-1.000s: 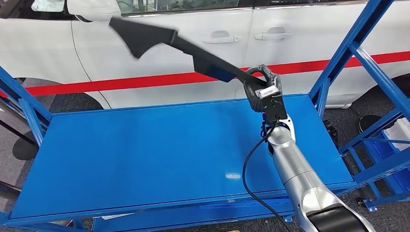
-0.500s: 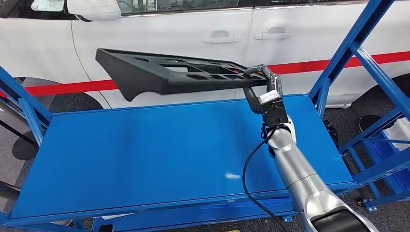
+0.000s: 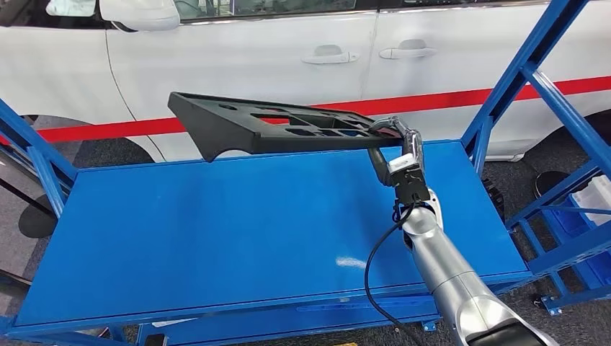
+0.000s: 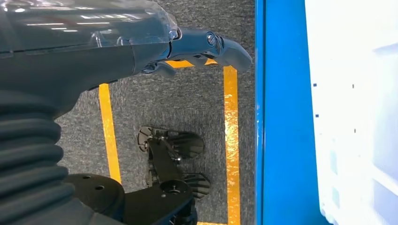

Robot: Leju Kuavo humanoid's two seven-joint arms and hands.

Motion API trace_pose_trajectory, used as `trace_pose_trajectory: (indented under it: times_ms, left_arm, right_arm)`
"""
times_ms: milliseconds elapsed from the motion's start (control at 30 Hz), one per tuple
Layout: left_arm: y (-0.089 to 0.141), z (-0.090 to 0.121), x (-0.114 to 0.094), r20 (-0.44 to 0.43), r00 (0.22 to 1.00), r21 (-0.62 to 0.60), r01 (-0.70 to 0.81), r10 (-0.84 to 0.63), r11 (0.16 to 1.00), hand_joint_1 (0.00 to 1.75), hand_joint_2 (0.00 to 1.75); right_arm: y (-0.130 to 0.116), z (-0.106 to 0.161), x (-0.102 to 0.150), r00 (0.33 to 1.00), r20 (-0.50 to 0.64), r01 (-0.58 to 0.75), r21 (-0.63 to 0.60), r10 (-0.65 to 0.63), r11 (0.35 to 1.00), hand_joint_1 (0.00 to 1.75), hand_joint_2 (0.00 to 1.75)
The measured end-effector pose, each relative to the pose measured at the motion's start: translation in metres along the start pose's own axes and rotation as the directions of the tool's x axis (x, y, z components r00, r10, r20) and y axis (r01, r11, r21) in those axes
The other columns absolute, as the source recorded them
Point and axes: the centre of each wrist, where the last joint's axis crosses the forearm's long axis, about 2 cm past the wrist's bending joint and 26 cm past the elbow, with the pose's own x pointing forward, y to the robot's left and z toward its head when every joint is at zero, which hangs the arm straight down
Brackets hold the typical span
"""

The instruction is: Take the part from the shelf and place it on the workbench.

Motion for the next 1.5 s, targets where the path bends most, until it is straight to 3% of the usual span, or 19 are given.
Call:
trace_pose_trajectory:
  times_ms: [400, 500, 567, 633, 1133, 1500]
  left_arm:
    - [0.003, -0.001, 0.002, 0.017, 1.000, -0.035, 0.010, -0.009, 0.999, 0.00, 1.75]
    - [0.003, -0.001, 0.002, 0.020, 1.000, -0.033, 0.008, -0.008, 0.999, 0.00, 1.75]
    - [0.004, -0.001, 0.002, 0.019, 1.000, -0.029, 0.003, -0.003, 1.000, 0.00, 1.75]
    - [0.005, -0.001, 0.002, 0.017, 1.000, -0.024, -0.001, 0.001, 1.000, 0.00, 1.75]
    - [0.006, -0.002, 0.002, 0.022, 1.000, 0.019, -0.001, 0.000, 1.000, 0.00, 1.75]
    - [0.004, -0.005, 0.009, 0.040, 0.999, 0.022, 0.017, -0.017, 1.000, 0.00, 1.75]
  right_arm:
    - [0.003, 0.008, 0.001, 0.999, -0.014, 0.041, 0.037, -0.041, 0.998, 1.75, 1.75]
    - [0.007, 0.008, 0.001, 0.961, -0.148, 0.249, 0.092, -0.234, 0.964, 1.75, 1.75]
    - [0.010, 0.008, 0.002, 0.884, -0.256, 0.432, 0.128, -0.391, 0.893, 1.75, 1.75]
    - [0.010, 0.004, 0.004, 0.833, -0.300, 0.522, 0.145, -0.465, 0.840, 1.75, 1.75]
    - [-0.007, -0.055, 0.027, 0.866, -0.194, 0.492, 0.175, -0.460, 0.853, 1.75, 1.75]
    - [-0.009, -0.067, 0.033, 0.863, -0.188, 0.499, 0.172, -0.469, 0.849, 1.75, 1.75]
